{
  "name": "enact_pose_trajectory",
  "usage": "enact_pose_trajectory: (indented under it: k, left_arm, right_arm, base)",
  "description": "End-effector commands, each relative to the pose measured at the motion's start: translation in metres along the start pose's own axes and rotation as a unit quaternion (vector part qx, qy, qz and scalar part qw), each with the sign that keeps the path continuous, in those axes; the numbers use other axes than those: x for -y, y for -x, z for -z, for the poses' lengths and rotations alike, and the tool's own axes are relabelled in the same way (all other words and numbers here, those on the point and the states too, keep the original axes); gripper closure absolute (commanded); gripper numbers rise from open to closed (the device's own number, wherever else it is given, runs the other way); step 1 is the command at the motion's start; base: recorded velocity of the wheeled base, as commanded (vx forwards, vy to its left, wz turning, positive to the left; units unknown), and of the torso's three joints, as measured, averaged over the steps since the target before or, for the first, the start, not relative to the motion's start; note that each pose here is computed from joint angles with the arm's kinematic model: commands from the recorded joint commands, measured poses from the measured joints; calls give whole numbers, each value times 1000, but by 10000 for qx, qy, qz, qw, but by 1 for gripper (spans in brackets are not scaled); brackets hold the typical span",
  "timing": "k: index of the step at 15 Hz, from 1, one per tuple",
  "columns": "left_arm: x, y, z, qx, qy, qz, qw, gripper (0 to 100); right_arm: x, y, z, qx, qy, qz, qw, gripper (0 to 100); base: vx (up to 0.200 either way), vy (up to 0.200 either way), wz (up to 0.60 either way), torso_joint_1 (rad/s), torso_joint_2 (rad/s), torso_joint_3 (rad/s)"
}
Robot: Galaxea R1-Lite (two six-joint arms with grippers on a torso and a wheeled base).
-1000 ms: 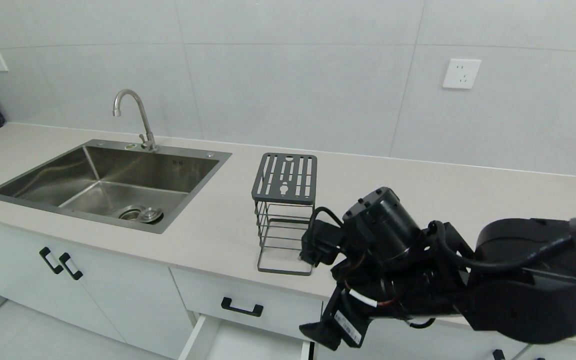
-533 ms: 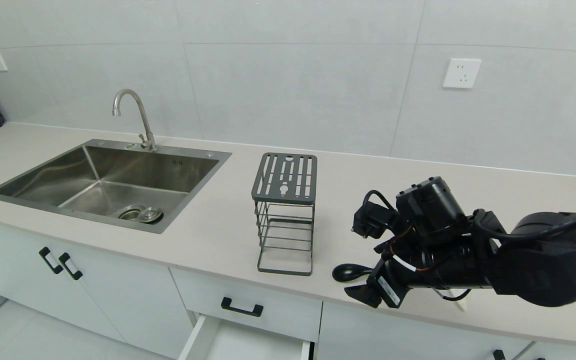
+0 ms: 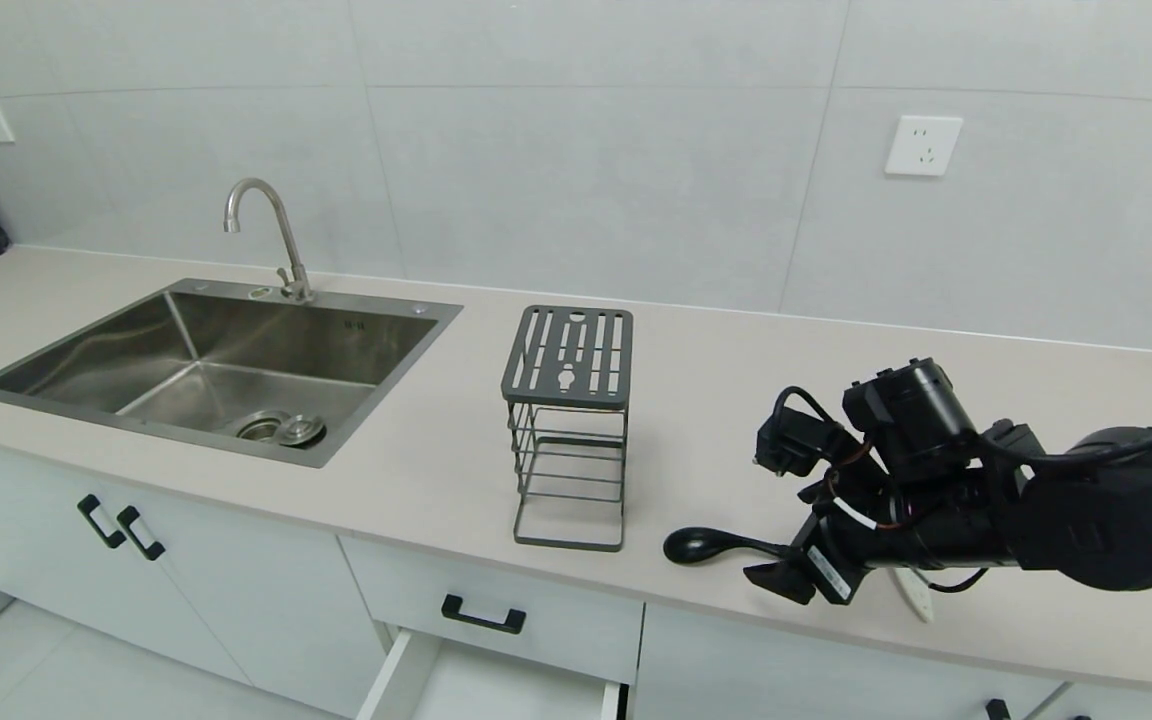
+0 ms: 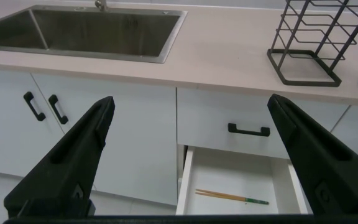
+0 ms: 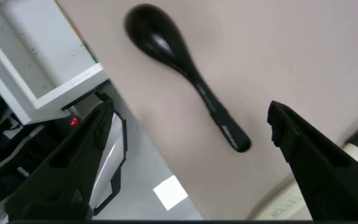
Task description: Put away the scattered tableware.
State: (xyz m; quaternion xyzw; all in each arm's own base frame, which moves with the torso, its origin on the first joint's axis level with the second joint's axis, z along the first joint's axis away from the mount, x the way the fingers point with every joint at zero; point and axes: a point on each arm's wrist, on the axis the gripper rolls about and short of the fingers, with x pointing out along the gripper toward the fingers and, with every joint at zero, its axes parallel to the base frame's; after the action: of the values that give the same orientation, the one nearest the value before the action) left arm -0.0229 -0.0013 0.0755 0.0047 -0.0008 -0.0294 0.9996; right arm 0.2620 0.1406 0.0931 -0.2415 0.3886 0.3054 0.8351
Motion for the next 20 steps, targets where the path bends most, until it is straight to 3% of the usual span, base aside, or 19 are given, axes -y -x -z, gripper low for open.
enact_pose_trajectory:
  k: [1, 7, 20]
  left_arm:
    - [0, 0, 0, -6, 1, -2, 10000, 0]
    - [0, 0, 0, -6, 1, 6, 10000, 0]
    - [0, 0, 0, -6, 1, -2, 10000, 0]
  right_arm:
    - [7, -5, 5, -47, 51, -123, 9999, 0]
    - [12, -29, 8, -293, 198, -211, 9992, 0]
    - [16, -62, 3, -363, 157, -285, 9988, 0]
  base:
    - [0, 0, 0, 0, 0, 0]
    - [0, 0, 0, 0, 0, 0]
    - [0, 0, 0, 0, 0, 0]
